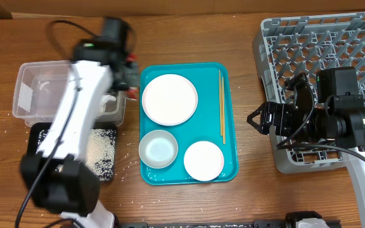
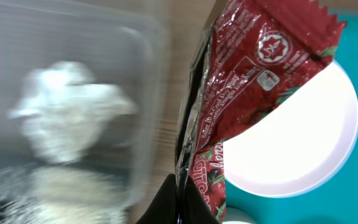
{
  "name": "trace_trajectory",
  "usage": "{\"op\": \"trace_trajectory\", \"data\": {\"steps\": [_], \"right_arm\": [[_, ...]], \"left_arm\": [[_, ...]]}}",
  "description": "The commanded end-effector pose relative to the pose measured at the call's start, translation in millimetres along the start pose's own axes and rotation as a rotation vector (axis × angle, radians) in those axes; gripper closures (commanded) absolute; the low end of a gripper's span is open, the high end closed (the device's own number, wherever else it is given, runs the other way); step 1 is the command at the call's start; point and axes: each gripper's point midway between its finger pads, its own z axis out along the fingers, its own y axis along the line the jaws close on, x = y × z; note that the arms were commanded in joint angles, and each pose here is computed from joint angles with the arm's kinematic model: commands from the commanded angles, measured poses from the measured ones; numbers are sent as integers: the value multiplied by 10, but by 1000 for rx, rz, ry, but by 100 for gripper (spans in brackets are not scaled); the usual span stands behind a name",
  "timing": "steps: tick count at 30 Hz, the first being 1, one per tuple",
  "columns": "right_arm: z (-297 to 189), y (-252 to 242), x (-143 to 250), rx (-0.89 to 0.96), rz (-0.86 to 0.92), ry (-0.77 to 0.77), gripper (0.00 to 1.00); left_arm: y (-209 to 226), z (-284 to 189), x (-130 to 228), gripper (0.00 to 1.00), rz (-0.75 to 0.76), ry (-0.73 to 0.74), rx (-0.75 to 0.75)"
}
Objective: Sort waste into correct bins and load items into the dishwasher
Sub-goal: 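Pick the red wrapper off the plate and drop it in the clear bin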
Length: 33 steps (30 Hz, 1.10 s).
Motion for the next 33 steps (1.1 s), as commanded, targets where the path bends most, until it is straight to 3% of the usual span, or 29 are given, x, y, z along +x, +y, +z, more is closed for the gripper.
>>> {"op": "trace_trajectory", "data": {"steps": [1, 5, 8, 10, 15, 18, 26, 27, 33], "right_arm": [[-11, 16, 3, 0, -14, -7, 0], [-11, 17, -1, 0, -15, -9, 0], [-11, 17, 1, 0, -14, -8, 0], [-11, 16, 1, 0, -15, -8, 0], [-11, 17, 1, 0, -14, -8, 0], [-11, 16, -2, 0, -15, -9, 0], [-28, -189, -116, 123, -25, -63, 0], [-30, -196, -127, 128, -27, -67, 0], [-36, -165, -242, 118, -49, -112, 0]], "left_arm": [[542, 34, -61, 96, -139, 7, -77], [803, 356, 1, 94, -193, 76, -78], [801, 485, 40, 38, -132, 118, -63], [797, 450, 31, 27, -132, 111, -63], [682, 51, -44, 28, -124, 45, -7], [529, -547, 64, 31, -70, -52, 35], [199, -1471, 558, 18, 71, -200, 107], [175, -1553, 639, 0, 86, -208, 117], [223, -1907, 1040, 0, 110, -242, 148]]}}
